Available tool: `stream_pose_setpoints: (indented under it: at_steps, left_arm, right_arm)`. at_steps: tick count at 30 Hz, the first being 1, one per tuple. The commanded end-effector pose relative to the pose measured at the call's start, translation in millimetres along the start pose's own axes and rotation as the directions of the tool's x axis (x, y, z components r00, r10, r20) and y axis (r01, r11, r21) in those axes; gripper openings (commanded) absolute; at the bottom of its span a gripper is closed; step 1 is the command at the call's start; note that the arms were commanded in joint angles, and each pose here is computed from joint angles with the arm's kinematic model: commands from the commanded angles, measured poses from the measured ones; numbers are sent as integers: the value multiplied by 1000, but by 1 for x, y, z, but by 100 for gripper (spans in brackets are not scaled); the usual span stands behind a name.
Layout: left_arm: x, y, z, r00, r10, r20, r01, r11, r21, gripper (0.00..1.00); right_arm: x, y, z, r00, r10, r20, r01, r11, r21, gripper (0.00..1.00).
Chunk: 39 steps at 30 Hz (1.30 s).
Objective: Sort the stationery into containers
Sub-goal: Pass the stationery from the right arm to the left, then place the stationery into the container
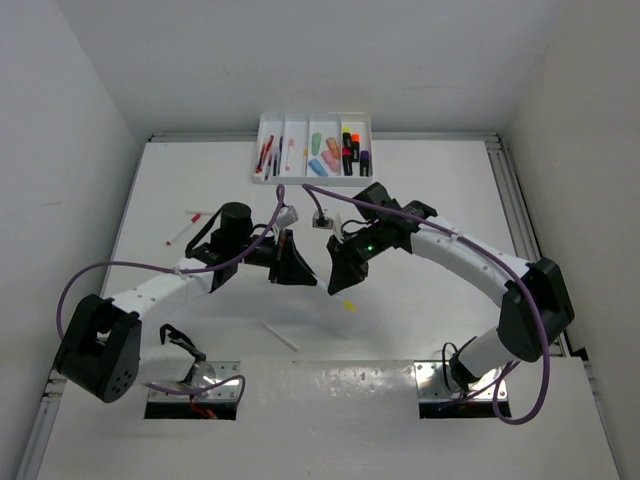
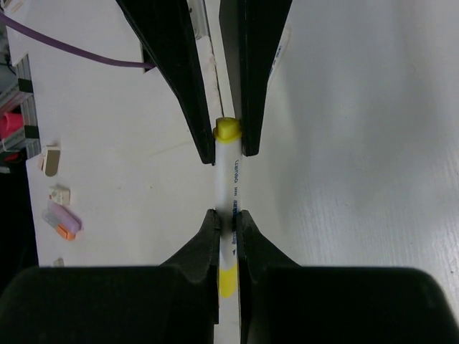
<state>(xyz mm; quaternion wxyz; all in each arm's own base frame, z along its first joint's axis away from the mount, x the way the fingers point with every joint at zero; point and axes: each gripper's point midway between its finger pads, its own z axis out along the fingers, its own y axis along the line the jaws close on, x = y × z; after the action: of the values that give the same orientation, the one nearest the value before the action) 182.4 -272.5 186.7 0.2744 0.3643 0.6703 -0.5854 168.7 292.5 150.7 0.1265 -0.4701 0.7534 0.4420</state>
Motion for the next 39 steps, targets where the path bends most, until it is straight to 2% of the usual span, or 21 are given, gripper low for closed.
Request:
stream_pose_setpoints:
  at_steps: [1, 3, 5, 6, 10, 12, 15, 17, 18, 19, 21, 22, 23, 24, 25, 26, 29, 30, 35, 38, 39]
  left_arm:
    - [-19, -5, 3, 995, 96, 29, -96, 995, 22, 12]
    - [-19, -5, 3, 995, 97, 31, -97, 995, 16, 5]
    - [-21, -1, 2, 995, 94, 35, -94, 996, 0, 0]
    - [-23, 1, 0, 994, 101, 38, -100, 995, -12, 0]
    - [-34, 29, -18, 991, 119, 64, -109, 983, -150, 0]
    - [-48, 48, -29, 977, 204, 56, -184, 951, -249, 0]
    - [-95, 86, -58, 940, 336, 58, -264, 824, -501, 0]
    - [-136, 120, -85, 918, 392, 49, -253, 678, -690, 0]
    - [-151, 140, -104, 905, 425, 10, -256, 565, -784, 0]
    - [-155, 160, -109, 910, 414, -10, -247, 523, -816, 0]
    - [-196, 175, -130, 866, 499, -33, -262, 396, -880, 0]
    - [-196, 197, -130, 873, 485, -52, -261, 374, -890, 0]
    - [-222, 198, -133, 846, 530, -61, -273, 332, -903, 0]
    - [-234, 210, -144, 838, 538, -85, -254, 248, -935, 0]
    - [-233, 232, -144, 850, 519, -93, -239, 223, -945, 0]
    - [-257, 233, -153, 828, 555, -73, -211, 188, -959, 0]
    - [-266, 274, -155, 829, 554, -79, -192, 150, -970, 0]
    - [-290, 275, -162, 805, 589, -70, -168, 113, -979, 0]
    - [-300, 343, -165, 814, 577, -64, -142, 92, -986, 0]
    - [-305, 373, -160, 810, 584, -43, -133, 112, -985, 0]
    - [-291, 392, -142, 820, 570, -39, -176, 187, -966, 0]
  right_arm:
    - [-14, 9, -2, 999, -41, 35, 42, 999, -33, 0]
    - [-14, 9, -2, 999, -40, 34, 41, 999, -31, 0]
    - [-15, 3, -2, 999, -15, 34, 15, 1000, 8, 18]
    - [-15, 0, -4, 999, -11, 34, 10, 1000, 21, 45]
    - [-39, -27, -40, 985, 88, 151, -104, 989, 101, 61]
    - [-52, -39, -63, 965, 131, 228, -159, 982, 106, 63]
    - [-69, -70, -113, 891, 226, 395, -288, 952, 106, 63]
    - [-68, -91, -144, 828, 273, 490, -370, 922, 111, 63]
    - [-66, -96, -150, 813, 283, 508, -388, 915, 113, 64]
    - [-62, -100, -155, 801, 288, 525, -402, 908, 117, 64]
    - [-52, -106, -163, 777, 294, 556, -429, 894, 127, 64]
    - [-48, -108, -163, 772, 297, 562, -437, 890, 129, 65]
    - [-40, -110, -159, 768, 308, 562, -448, 885, 128, 65]
    - [-37, -110, -159, 767, 304, 565, -451, 882, 138, 65]
    - [-34, -111, -158, 765, 308, 565, -458, 878, 141, 65]
    - [-28, -113, -154, 764, 318, 561, -467, 873, 141, 66]
    - [-17, -118, -149, 764, 331, 553, -484, 861, 153, 66]
    - [-14, -121, -149, 765, 335, 550, -493, 854, 164, 66]
    - [3, -125, -141, 790, 353, 502, -503, 841, 200, 66]
    - [15, -125, -136, 799, 363, 479, -508, 834, 215, 66]
    - [17, -125, -135, 800, 365, 477, -509, 833, 216, 66]
